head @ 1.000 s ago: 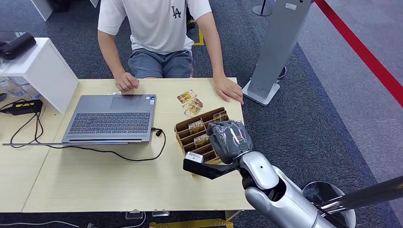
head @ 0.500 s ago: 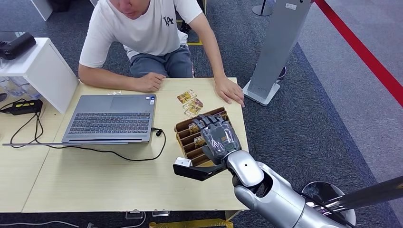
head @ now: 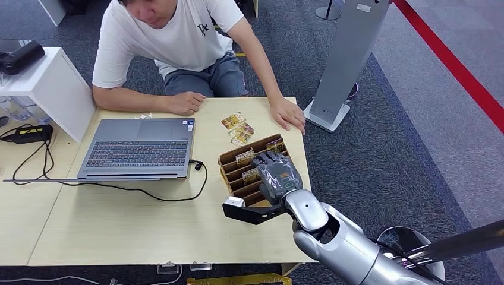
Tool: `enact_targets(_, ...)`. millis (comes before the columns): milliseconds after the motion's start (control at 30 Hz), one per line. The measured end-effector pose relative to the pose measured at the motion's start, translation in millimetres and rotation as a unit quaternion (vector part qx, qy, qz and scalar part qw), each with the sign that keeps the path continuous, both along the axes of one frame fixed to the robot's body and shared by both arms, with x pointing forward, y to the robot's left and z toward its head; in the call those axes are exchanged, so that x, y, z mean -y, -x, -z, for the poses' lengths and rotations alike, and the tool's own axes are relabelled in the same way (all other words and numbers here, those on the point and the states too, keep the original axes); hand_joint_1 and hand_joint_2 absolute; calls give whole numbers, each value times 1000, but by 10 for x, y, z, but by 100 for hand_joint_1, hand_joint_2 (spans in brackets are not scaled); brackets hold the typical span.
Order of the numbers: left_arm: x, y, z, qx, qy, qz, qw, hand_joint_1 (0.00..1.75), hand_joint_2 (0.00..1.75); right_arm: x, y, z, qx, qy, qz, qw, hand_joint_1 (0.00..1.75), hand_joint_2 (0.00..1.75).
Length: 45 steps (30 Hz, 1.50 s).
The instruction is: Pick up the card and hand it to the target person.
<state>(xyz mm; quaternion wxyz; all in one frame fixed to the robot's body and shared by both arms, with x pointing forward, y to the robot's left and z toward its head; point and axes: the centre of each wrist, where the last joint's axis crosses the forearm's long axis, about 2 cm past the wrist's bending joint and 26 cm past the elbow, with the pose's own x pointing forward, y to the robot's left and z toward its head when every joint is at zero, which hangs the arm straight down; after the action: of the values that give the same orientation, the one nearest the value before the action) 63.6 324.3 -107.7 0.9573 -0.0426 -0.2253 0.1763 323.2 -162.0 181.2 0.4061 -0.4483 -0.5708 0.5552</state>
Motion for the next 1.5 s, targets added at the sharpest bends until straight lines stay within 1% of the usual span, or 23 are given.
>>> enact_targets(233, 0, -5, -1, 1, 0, 3, 1000, 0, 0, 44, -54, 71, -14, 5, 12, 1000, 73, 175)
enact_targets(367, 1, -10, -1, 1, 0, 3, 1000, 0, 0, 52, -83, 86, -16, 4, 15, 1000, 72, 175)
enact_targets(533, 1, -10, -2, 1, 0, 4, 1000, 0, 0, 57, -99, 109, -20, 5, 18, 1000, 77, 175)
enact_targets(700, 1, -14, -2, 2, 0, 6, 1000, 0, 0, 68, -108, 140, -25, 8, 21, 999, 77, 175)
enact_targets(800, 1, -16, -2, 2, 0, 7, 1000, 0, 0, 74, -112, 154, -27, 10, 23, 999, 83, 175)
enact_targets(1033, 1, -17, -3, 1, 0, 7, 1000, 0, 0, 78, -123, 155, -27, 10, 24, 999, 110, 175)
enact_targets(1100, 2, -17, -3, 2, 0, 7, 1000, 0, 0, 78, -126, 151, -26, 9, 24, 999, 113, 175)
enact_targets(1267, 2, -17, -3, 2, 0, 7, 1000, 0, 0, 78, -127, 149, -25, 9, 24, 999, 111, 175)
enact_targets(1500, 1, -16, -2, 1, 0, 7, 1000, 0, 0, 68, -116, 141, -22, 9, 23, 999, 95, 175)
